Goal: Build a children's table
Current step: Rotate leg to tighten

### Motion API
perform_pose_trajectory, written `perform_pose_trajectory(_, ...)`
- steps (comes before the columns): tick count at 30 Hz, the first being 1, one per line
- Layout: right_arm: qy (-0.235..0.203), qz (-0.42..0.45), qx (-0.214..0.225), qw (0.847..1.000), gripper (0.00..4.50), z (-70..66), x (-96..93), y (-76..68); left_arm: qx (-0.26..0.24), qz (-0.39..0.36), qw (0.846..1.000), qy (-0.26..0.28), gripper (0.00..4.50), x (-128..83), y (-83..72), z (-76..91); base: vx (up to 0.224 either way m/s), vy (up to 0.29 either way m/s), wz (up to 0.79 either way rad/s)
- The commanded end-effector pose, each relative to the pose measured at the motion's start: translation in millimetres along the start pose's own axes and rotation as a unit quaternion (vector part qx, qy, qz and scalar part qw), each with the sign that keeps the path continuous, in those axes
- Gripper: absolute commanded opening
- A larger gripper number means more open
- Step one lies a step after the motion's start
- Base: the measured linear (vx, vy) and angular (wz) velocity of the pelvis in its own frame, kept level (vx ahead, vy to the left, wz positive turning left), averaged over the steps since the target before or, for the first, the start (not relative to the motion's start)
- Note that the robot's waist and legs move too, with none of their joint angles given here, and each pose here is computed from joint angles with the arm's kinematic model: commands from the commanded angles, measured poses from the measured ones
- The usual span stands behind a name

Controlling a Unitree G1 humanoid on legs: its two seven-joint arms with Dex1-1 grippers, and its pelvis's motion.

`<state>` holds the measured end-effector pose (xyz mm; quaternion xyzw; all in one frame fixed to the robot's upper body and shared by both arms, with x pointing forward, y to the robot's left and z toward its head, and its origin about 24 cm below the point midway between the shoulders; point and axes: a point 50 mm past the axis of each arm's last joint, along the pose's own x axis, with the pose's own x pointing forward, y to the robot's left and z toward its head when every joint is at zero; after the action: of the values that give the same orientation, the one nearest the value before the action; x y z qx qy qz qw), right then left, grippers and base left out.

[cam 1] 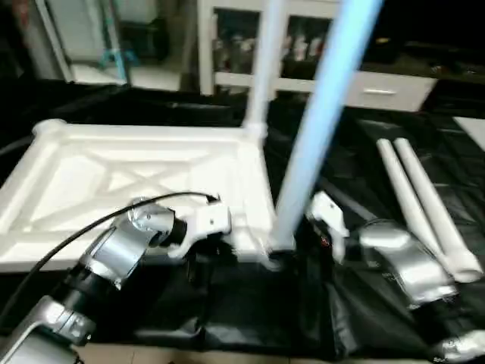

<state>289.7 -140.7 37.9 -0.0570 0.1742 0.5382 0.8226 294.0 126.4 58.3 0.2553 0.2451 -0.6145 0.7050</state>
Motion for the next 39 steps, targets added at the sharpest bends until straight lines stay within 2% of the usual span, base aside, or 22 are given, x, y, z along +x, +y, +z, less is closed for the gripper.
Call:
perform_pose_trajectory(1, 0.006, -0.124, 0.024, 0.992, 2.72, -2.1, 3.4, -18.4, -0.020, 0.018, 0.999, -0.023, 0.00, 29.3, -3.8, 9.0, 0.000, 0.000, 0.00)
perform_pose_trajectory(2, -0.004, -0.162, 0.058, 0.985, 2.72, -4.1, 10.7, -20.1, -0.058, 0.076, 0.995, -0.032, 0.00, 35.4, 6.0, 13.2, 0.000, 0.000, 0.00)
perform_pose_trajectory(3, -0.008, -0.177, 0.068, 0.982, 2.72, -4.5, 14.0, -20.3, -0.073, 0.100, 0.992, -0.036, 0.00, 37.3, 9.8, 14.9, 0.000, 0.000, 0.00)
perform_pose_trajectory(4, -0.016, -0.223, 0.097, 0.970, 2.72, -5.8, 24.4, -20.6, -0.124, 0.166, 0.977, -0.043, 0.00, 42.9, 20.3, 19.1, 0.000, 0.000, 0.00)
perform_pose_trajectory(6, -0.017, -0.282, 0.127, 0.951, 2.72, -8.0, 36.5, -21.0, -0.166, 0.226, 0.958, -0.055, 0.00, 48.8, 29.4, 25.0, 0.000, 0.000, 0.00)
perform_pose_trajectory(7, -0.015, -0.306, 0.132, 0.943, 2.72, -8.9, 39.3, -21.9, -0.174, 0.243, 0.952, -0.060, 0.00, 50.2, 31.8, 26.6, 0.000, 0.000, 0.00)
perform_pose_trajectory(8, -0.018, -0.361, 0.144, 0.921, 2.72, -9.8, 40.9, -25.4, -0.176, 0.266, 0.946, -0.061, 0.00, 52.2, 35.1, 28.5, 0.000, 0.000, 0.00)
perform_pose_trajectory(9, -0.018, -0.361, 0.144, 0.921, 2.72, -9.8, 40.9, -25.4, -0.176, 0.266, 0.946, -0.061, 0.00, 52.2, 35.1, 28.5, 0.000, 0.000, 0.00)
perform_pose_trajectory(10, -0.044, -0.428, 0.173, 0.886, 2.72, -6.3, 50.0, -25.6, -0.172, 0.312, 0.932, -0.065, 0.00, 57.5, 40.6, 32.9, 0.000, 0.000, 0.00)
perform_pose_trajectory(13, -0.064, -0.452, 0.182, 0.871, 2.72, 0.0, 60.9, -22.3, -0.166, 0.339, 0.923, -0.074, 0.00, 62.0, 43.0, 39.0, 0.000, 0.000, 0.00)
perform_pose_trajectory(18, -0.096, -0.419, 0.173, 0.886, 2.72, 13.4, 71.7, -19.9, -0.148, 0.332, 0.929, -0.066, 0.00, 64.4, 42.2, 42.0, 0.000, 0.000, 0.00)
perform_pose_trajectory(22, -0.145, -0.394, 0.121, 0.899, 2.72, 29.9, 63.8, -22.5, -0.144, 0.311, 0.937, -0.064, 0.00, 61.8, 41.1, 36.4, 0.000, 0.000, 0.00)
perform_pose_trajectory(24, -0.156, -0.390, 0.111, 0.901, 3.42, 32.2, 59.5, -24.0, -0.137, 0.298, 0.942, -0.068, 0.00, 61.5, 39.9, 35.1, 0.000, 0.000, 0.00)
perform_pose_trajectory(25, -0.172, -0.388, 0.105, 0.899, 3.44, 35.5, 50.7, -28.0, -0.136, 0.283, 0.947, -0.068, 0.00, 59.6, 37.8, 30.4, 0.000, 0.000, 0.00)
perform_pose_trajectory(27, -0.174, -0.387, 0.103, 0.899, 3.50, 36.0, 48.8, -28.9, -0.134, 0.278, 0.949, -0.068, 0.00, 59.2, 37.1, 29.5, 0.000, 0.000, 0.00)
perform_pose_trajectory(30, -0.174, -0.369, 0.069, 0.910, 3.87, 40.1, 22.0, -40.6, -0.114, 0.207, 0.971, -0.035, 0.00, 50.6, 25.6, 9.5, 0.000, 0.000, 0.00)
perform_pose_trajectory(31, -0.171, -0.352, 0.055, 0.919, 3.91, 40.6, 14.0, -42.7, -0.107, 0.188, 0.976, -0.024, 0.00, 46.8, 22.6, 3.5, 0.000, 0.000, 0.00)
perform_pose_trajectory(32, -0.158, -0.309, 0.040, 0.937, 3.99, 39.7, 4.9, -42.9, -0.098, 0.154, 0.983, -0.015, 0.00, 41.7, 17.5, -2.6, 0.000, 0.000, 0.00)
perform_pose_trajectory(36, -0.130, -0.236, 0.022, 0.963, 4.34, 36.6, -5.7, -39.1, -0.075, 0.103, 0.992, -0.011, 0.00, 34.5, 10.2, -7.6, 0.000, 0.000, 0.00)
perform_pose_trajectory(37, -0.106, -0.184, 0.006, 0.977, 4.36, 33.6, -12.1, -33.5, -0.057, 0.077, 0.995, -0.008, 0.00, 30.1, 6.7, -9.6, 0.000, 0.000, 0.00)
perform_pose_trajectory(38, -0.106, -0.184, 0.006, 0.977, 4.43, 33.6, -12.1, -33.5, -0.057, 0.077, 0.995, -0.008, 0.00, 30.1, 6.7, -9.6, 0.000, 0.000, 0.00)
perform_pose_trajectory(39, -0.067, -0.107, -0.009, 0.992, 4.43, 27.3, -19.8, -23.4, -0.039, 0.039, 0.998, -0.006, 0.00, 24.4, 1.2, -10.9, 0.000, 0.000, 0.00)
